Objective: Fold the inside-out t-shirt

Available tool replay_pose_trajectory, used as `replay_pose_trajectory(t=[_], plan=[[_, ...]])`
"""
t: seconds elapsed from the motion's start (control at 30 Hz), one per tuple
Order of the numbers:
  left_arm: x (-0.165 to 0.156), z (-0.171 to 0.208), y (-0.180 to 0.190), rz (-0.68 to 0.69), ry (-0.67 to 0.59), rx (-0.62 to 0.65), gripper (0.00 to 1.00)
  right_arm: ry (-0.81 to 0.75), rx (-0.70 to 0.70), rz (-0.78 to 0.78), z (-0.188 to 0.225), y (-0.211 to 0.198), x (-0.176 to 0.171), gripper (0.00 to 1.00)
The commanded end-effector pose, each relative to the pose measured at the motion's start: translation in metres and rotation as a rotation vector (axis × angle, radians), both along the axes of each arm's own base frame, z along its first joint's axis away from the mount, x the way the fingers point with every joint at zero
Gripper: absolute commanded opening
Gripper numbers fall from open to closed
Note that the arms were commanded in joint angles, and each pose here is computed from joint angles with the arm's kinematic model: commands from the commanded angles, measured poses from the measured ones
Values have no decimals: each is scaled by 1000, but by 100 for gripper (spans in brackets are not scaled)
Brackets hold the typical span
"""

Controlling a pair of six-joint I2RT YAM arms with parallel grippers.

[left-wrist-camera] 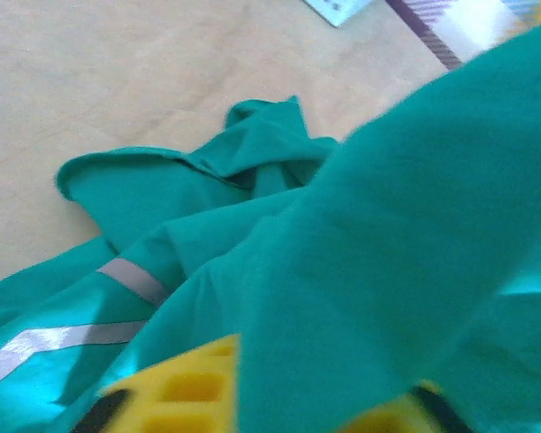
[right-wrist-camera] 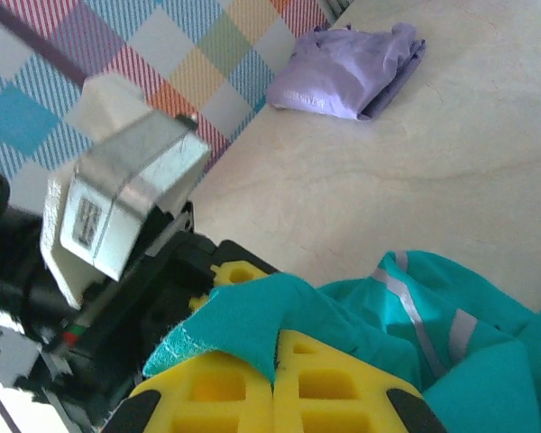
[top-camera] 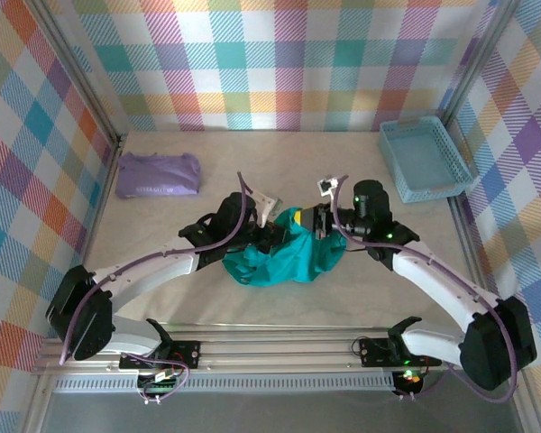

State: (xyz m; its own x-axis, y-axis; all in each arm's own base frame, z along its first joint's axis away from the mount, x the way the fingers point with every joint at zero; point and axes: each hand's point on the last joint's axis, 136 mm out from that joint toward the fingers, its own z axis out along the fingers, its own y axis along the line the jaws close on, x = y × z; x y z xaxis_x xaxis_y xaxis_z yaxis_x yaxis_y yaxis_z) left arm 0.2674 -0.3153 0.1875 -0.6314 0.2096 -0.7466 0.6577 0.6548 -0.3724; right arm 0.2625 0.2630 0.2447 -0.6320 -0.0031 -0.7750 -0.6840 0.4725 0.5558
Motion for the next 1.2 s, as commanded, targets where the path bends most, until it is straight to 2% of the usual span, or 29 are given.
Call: replay_pose_trajectory(t=[0.0, 0.2, 0.37, 0.47, 0.57, 0.7, 0.83, 1.0, 1.17], plan=[[-19, 38, -19, -139, 12, -182, 0, -132, -108, 36, -11, -11, -10, 0], [-59, 76, -12, -316, -6, -430, 0, -139, -163, -7, -30, -18, -3, 7], [-82, 89, -9, -430, -17, -498, 0, -23, -232, -119, -40, -26, 17, 17], [-77, 92, -5, -387, -27, -507, 0, 28, -281, -119, -42, -30, 14, 23], [-57, 90, 3, -260, -52, -481, 0, 2, -320, -93, -35, -38, 0, 32], [-46, 86, 9, -192, -59, -459, 0, -133, -228, 7, -6, -37, -32, 42], [-45, 83, 7, -197, -48, -450, 0, -170, -18, 250, 22, -11, -69, 50], [-46, 82, 8, -204, -43, -442, 0, -180, 54, 349, 31, 3, -72, 48], [-49, 82, 9, -208, -44, -436, 0, -190, 61, 358, 26, 11, -60, 46]])
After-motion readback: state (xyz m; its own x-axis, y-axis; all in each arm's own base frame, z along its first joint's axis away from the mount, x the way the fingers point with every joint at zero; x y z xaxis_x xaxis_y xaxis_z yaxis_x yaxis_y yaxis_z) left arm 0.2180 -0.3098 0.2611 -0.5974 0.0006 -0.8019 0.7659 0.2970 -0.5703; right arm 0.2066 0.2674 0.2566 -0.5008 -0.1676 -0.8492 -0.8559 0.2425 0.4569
